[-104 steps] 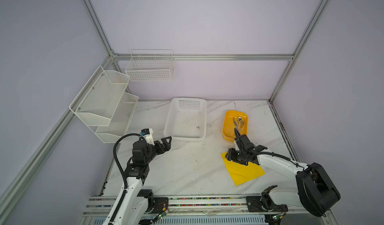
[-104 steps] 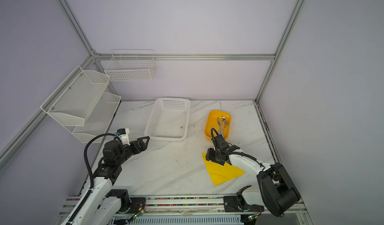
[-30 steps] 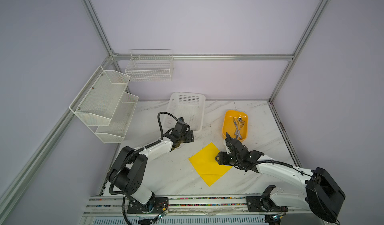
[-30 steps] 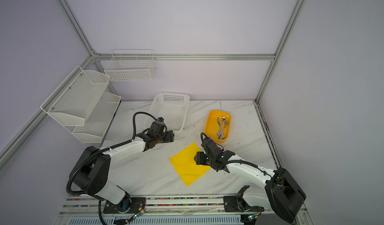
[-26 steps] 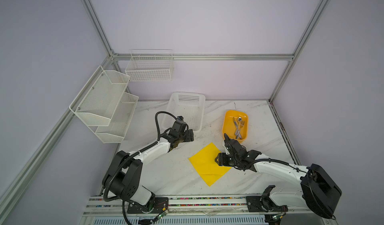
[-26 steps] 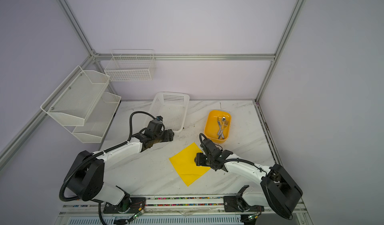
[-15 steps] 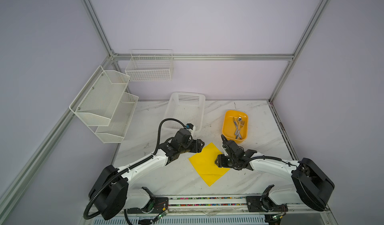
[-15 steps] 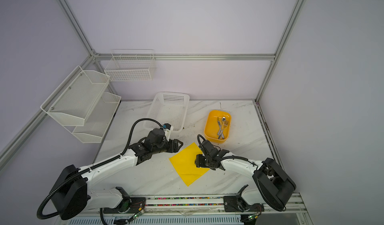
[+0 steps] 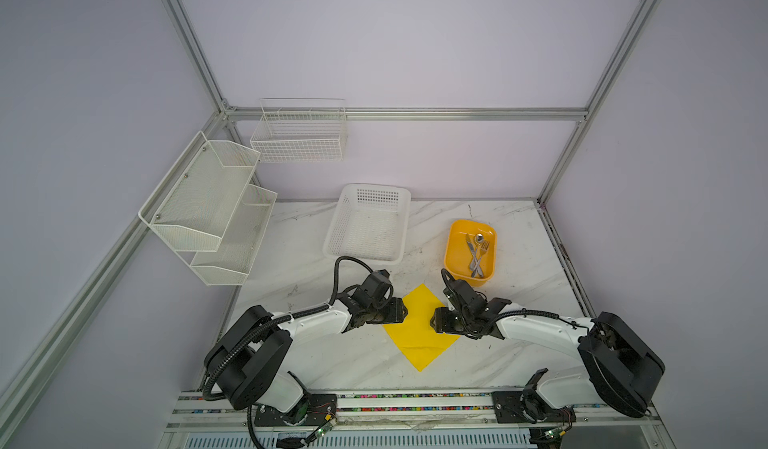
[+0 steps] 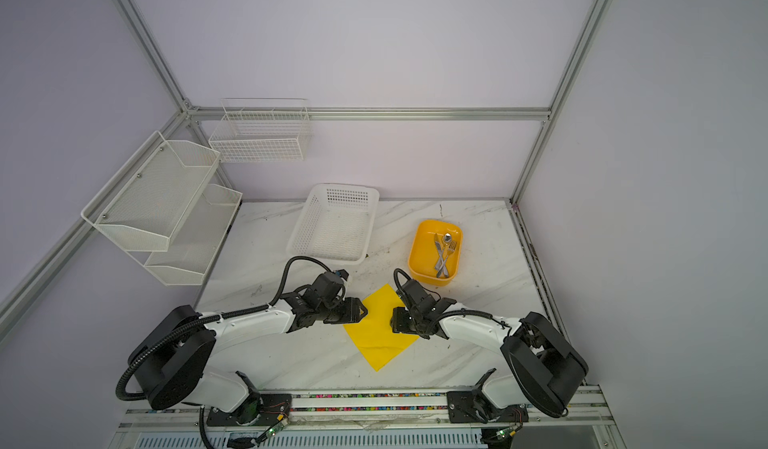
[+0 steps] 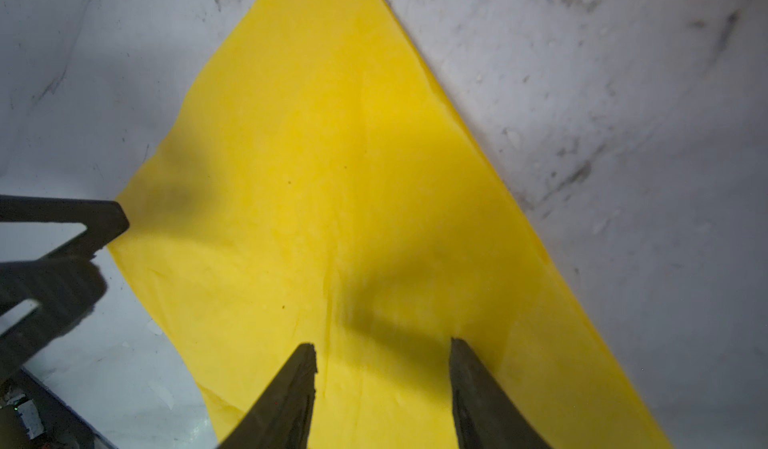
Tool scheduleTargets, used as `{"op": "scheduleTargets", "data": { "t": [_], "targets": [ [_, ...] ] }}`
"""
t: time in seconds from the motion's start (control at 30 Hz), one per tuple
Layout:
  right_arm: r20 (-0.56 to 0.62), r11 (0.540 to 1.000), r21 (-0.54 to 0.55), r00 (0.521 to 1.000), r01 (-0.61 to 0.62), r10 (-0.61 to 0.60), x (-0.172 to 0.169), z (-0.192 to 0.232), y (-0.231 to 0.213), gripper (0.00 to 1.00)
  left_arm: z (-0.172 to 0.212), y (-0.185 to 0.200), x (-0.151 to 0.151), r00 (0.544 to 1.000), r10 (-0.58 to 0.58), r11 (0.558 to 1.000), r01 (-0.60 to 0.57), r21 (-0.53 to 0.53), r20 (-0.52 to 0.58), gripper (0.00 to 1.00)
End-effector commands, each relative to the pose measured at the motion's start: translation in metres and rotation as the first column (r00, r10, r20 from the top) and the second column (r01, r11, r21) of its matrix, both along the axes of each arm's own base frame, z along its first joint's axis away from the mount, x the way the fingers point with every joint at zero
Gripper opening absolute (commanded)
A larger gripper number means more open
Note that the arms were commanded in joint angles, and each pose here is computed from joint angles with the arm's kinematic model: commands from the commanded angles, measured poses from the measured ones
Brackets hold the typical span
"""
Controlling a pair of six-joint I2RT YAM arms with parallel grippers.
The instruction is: Place the utensils on the paper napkin and roll it up
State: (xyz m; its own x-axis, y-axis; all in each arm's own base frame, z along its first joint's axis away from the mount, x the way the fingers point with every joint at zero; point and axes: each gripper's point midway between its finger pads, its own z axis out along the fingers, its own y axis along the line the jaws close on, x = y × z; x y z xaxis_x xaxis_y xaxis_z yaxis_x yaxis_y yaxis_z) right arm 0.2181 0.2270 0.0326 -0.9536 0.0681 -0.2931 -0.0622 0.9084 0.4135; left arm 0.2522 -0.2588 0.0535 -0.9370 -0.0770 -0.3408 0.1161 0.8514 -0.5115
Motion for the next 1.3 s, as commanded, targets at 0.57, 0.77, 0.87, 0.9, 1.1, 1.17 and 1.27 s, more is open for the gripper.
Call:
{"op": "scheduleTargets", "data": {
  "t": [0.57,0.77,0.87,0.9,1.1,1.17,1.27],
  "targets": [
    [0.081,0.990,-0.118,0.994,0.079,-0.070,0.026,-0.006,-0.013,0.55,-0.026,0.039,0.026,0.982,0.166,0.969,-0.180,0.171,0.091,0.65],
    [0.097,0.989,-0.136,0.994,0.061,-0.048,0.033,-0.006,-0.010,0.55,-0.016,0.038,0.031,0.978,0.166,0.969,-0.185,0.161,0.124,0.66],
    [0.108,0.993,-0.109,0.993,0.050,-0.038,0.034,0.003,-0.005,0.55,0.007,0.034,0.033,0.973,0.154,0.978,-0.175,0.115,0.170,0.67],
    [0.114,0.994,-0.095,0.993,0.047,-0.037,0.034,0.007,-0.003,0.55,0.016,0.033,0.034,0.970,0.150,0.980,-0.171,0.098,0.191,0.68],
    [0.110,0.999,-0.014,0.994,0.030,-0.029,0.026,0.027,0.004,0.56,0.050,0.015,0.021,0.975,0.077,0.997,-0.073,-0.024,0.208,0.59],
    [0.099,0.999,-0.014,0.994,0.037,-0.036,0.023,0.025,0.001,0.56,0.046,0.009,0.014,0.984,0.049,0.998,-0.042,-0.043,0.172,0.55],
    [0.086,0.998,-0.034,0.995,0.049,-0.046,0.020,0.019,-0.004,0.56,0.032,0.004,0.005,0.993,0.036,0.998,-0.030,-0.050,0.109,0.49]
  ]
}}
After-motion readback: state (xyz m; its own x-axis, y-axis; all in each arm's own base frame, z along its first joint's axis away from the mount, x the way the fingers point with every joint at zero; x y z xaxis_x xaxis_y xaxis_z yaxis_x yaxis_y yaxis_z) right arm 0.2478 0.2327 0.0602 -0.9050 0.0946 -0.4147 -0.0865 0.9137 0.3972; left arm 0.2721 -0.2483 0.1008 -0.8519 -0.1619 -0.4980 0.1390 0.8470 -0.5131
